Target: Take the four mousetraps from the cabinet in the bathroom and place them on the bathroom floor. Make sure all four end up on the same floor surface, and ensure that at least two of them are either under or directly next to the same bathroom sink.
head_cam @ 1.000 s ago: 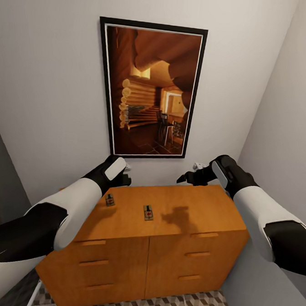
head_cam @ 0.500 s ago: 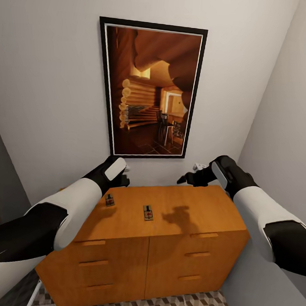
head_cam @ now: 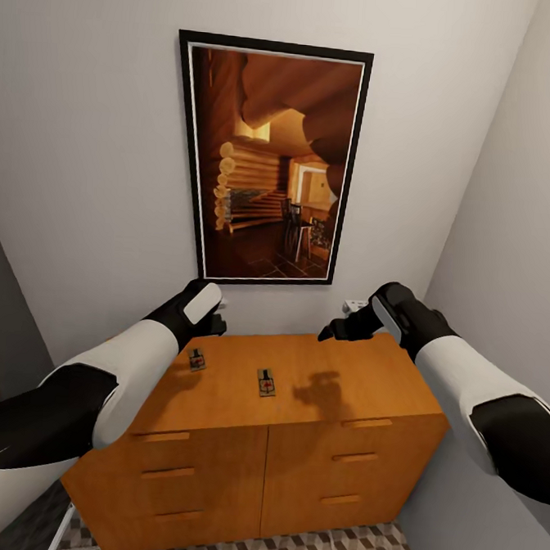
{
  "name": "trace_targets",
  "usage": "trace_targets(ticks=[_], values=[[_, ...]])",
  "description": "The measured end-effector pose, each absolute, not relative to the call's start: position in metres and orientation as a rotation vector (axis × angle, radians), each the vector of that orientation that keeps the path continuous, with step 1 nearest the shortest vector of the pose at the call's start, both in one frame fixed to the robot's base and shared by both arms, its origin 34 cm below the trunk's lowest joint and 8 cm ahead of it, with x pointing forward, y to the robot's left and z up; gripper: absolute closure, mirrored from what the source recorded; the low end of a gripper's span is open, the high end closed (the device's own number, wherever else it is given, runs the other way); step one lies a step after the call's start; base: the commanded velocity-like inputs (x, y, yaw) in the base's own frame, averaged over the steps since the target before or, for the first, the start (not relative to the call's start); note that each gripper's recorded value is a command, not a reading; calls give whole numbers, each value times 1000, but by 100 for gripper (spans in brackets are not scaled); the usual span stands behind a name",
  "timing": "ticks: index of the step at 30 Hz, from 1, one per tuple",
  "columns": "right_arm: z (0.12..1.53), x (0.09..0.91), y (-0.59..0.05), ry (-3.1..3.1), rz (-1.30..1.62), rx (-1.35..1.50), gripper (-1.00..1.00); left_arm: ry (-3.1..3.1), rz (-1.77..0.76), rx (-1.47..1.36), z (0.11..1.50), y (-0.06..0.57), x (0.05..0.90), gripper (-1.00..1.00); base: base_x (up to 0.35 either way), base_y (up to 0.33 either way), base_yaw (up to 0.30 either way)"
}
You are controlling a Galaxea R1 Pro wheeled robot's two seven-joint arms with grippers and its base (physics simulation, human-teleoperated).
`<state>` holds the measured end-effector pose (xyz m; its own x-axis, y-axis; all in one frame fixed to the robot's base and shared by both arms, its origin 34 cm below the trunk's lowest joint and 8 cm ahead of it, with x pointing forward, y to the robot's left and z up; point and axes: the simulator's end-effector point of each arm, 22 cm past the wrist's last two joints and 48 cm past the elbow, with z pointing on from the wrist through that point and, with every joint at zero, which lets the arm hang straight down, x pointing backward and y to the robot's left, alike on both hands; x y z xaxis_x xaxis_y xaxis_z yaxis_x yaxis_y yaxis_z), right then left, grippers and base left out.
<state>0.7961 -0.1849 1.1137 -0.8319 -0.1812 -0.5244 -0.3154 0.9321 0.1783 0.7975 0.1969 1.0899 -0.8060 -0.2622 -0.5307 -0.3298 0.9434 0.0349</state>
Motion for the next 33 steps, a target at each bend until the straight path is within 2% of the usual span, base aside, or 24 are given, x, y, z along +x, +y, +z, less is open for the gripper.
trace_targets(ticks=[10, 18, 33], values=[[1113, 796, -185, 2572, 347, -359, -100, 2555, 172, -421, 1090, 198, 798, -100, 0, 0, 0], [1113, 796, -190, 2573, 339, -352, -100, 2571, 187, -428, 1083, 204, 794, -100, 0, 0, 161], [1113, 797, -199, 2575, 330, -337, -100, 2610, 215, -435, 1067, 209, 785, -100, 0, 0, 17]])
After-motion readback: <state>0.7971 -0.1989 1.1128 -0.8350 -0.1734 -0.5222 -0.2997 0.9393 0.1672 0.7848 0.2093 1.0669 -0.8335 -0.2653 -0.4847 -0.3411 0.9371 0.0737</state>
